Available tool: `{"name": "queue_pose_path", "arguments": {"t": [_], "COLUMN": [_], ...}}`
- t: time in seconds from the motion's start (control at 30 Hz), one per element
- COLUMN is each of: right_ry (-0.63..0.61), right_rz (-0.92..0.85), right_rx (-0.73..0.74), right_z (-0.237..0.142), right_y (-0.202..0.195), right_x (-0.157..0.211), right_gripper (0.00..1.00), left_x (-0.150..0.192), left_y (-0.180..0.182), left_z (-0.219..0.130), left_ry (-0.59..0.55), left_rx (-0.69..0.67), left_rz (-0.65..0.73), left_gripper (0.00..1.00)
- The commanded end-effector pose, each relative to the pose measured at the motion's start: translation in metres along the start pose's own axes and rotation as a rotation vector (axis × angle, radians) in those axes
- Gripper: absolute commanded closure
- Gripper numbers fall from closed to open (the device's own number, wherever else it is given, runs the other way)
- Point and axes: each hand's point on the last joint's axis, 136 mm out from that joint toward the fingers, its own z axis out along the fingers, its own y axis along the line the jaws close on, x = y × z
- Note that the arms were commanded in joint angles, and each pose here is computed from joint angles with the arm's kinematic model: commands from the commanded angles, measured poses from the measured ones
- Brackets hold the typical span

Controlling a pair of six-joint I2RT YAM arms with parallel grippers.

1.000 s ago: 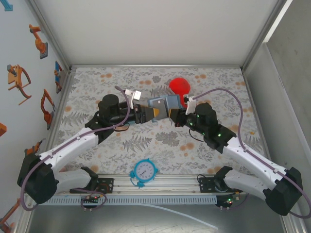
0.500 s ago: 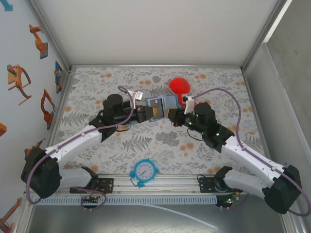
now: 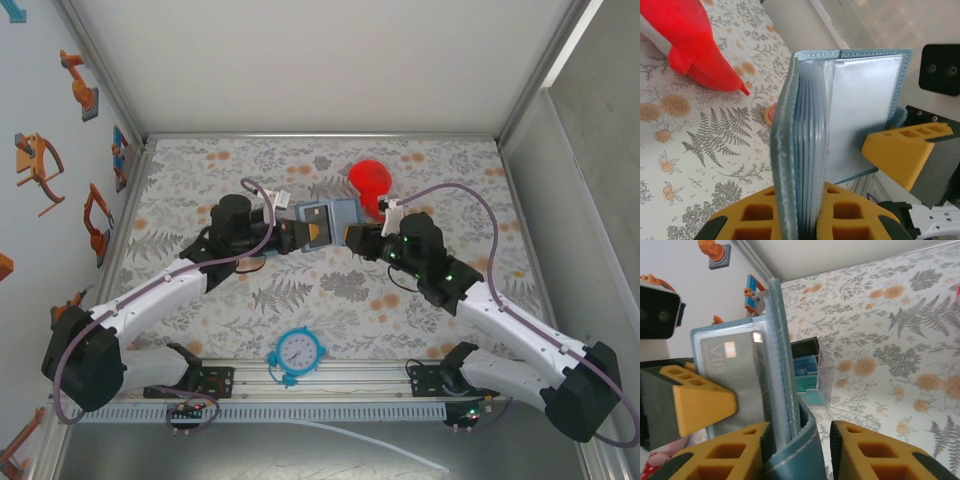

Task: Take the credit cards out of the card holder

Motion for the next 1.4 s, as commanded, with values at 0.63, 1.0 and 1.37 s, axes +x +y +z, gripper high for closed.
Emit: {"name": "queue_pose_path", "arguments": {"t": [0.63,1.0,1.37], "right_ry": [0.016,-0.013,-0.051], "right_rz": [0.027,-0.008,0.000], "right_rx": [0.303,0.321,0.260], "right_z": [-0.016,-0.031,-0.039], "right_y": [-0.058,-0.055,-0.043], "right_x": [0.002,-0.009,-0.015], "right_gripper": [0.60,0.58,0.59], "left_x": [0.002,0.003,0.015], "left_y": [0.002,0.039,0.053], "left_z": [-0.032,-0.034,-0.017], "left_ry": [-0.098,-0.127,-0.051], "left_rx": [-0.072,-0.239,-0.250], "left_rz": [0.236,0.219,0.144], "left_gripper": [1.00,1.00,1.00]}}
